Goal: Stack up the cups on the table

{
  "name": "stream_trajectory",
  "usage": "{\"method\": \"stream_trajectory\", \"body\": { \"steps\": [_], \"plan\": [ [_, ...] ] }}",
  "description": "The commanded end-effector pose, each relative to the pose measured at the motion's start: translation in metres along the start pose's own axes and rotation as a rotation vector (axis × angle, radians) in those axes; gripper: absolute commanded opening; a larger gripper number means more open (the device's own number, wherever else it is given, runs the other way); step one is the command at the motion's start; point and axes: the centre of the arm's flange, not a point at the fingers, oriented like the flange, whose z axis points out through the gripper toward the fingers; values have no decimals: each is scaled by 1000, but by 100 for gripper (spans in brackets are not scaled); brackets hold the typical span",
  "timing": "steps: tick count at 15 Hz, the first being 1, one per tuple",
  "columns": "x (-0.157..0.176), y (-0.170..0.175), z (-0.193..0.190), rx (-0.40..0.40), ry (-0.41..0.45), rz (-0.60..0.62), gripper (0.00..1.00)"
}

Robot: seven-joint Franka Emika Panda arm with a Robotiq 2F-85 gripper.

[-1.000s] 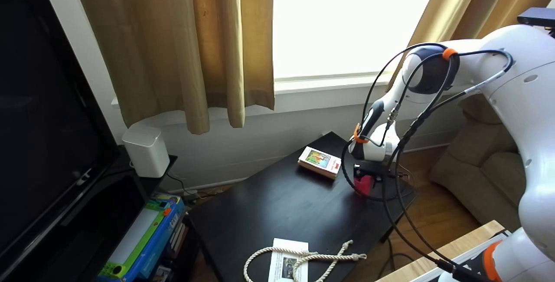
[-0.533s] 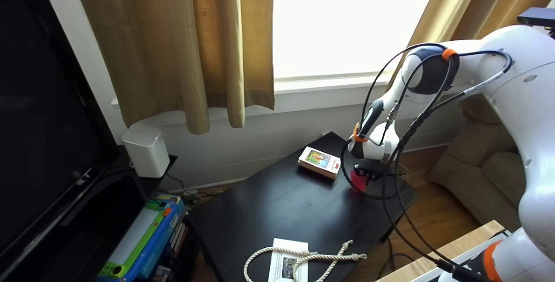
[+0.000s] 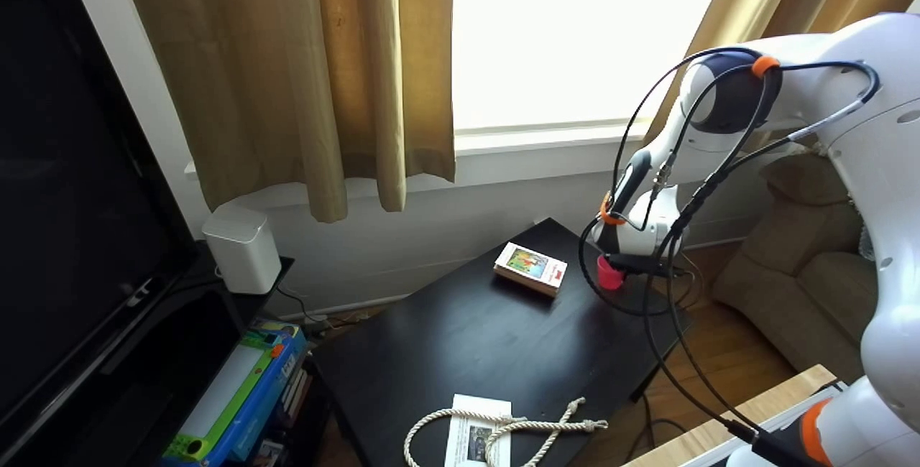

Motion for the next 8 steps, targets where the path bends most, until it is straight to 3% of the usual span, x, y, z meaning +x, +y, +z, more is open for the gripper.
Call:
{"method": "stream_trajectory", "body": {
  "steps": [1,4,8],
  "plan": [
    [-17,28,-51,-15,96,78,1],
    [-16,45,-74,-1,159,127,1],
    [-1,57,-74,48,143,204,1]
  ]
}}
